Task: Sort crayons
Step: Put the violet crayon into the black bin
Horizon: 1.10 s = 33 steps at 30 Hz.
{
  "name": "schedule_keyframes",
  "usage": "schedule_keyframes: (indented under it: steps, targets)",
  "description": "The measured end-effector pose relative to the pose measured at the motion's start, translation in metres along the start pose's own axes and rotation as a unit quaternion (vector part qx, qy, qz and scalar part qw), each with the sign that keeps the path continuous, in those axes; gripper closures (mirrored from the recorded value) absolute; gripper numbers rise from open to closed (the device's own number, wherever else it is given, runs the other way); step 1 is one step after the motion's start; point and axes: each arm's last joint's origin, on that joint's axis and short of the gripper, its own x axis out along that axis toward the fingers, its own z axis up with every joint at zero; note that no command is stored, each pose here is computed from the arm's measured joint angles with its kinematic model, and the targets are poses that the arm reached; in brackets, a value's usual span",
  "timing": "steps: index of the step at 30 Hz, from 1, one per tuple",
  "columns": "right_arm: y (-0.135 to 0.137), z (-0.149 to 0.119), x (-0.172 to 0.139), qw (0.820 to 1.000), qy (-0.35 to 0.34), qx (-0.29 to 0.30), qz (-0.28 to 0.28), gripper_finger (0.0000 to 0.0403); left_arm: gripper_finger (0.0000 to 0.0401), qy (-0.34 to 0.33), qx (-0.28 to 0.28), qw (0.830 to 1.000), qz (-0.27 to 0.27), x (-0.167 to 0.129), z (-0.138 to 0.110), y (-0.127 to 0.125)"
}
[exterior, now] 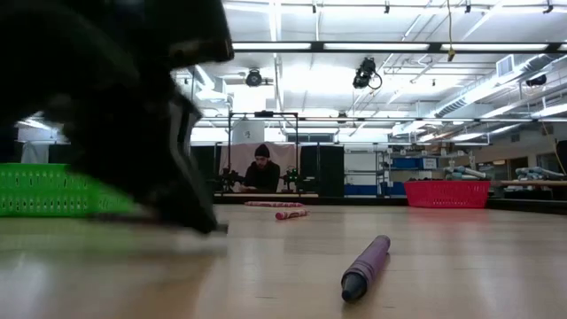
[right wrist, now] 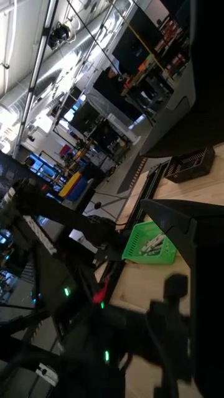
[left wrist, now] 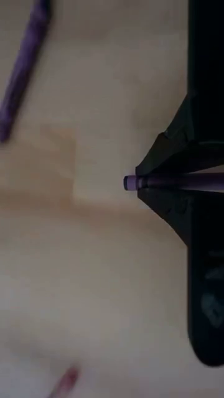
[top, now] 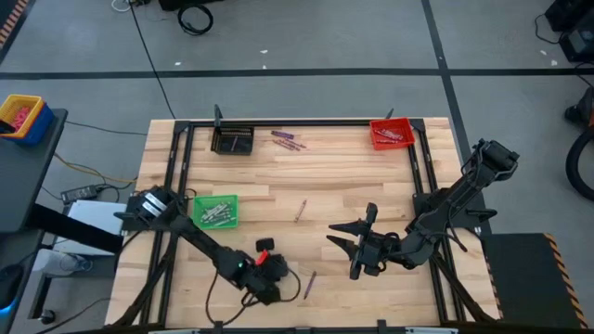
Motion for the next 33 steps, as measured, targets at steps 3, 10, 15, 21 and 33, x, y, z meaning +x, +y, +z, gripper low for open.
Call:
schedule_keyframes:
  steps: [3, 10, 15, 21, 33]
  targets:
    - [0.000, 0.000, 0.000, 1.000, 0.000, 0.000, 0.000, 0.0280, 0.0361, -0.009, 0.016, 1.000, 0.016, -0.021, 0.023, 0.025]
    - [0.000, 0.000, 0.000, 1.000, -0.001, 0.000, 0.002, 0.0280, 0.0365, 0.037, 0.089, 0.991, 0.095, -0.059, 0.061, 0.119]
    - [0.001, 0.000, -0.001, 1.000, -0.002, -0.001, 0.003, 0.0280, 0.0365, 0.140, 0.086, 0.971, 0.172, -0.069, 0.064, 0.208]
    - [0.003, -0.001, -0.003, 1.000, 0.006, -0.019, 0.005, 0.0280, 0.0365, 0.207, 0.027, 0.954, 0.213, -0.070, 0.057, 0.309]
    - [0.002, -0.007, -0.004, 0.995, 0.061, -0.066, -0.052, 0.0280, 0.0365, 0.157, -0.135, 0.964, 0.165, -0.048, 0.026, 0.435]
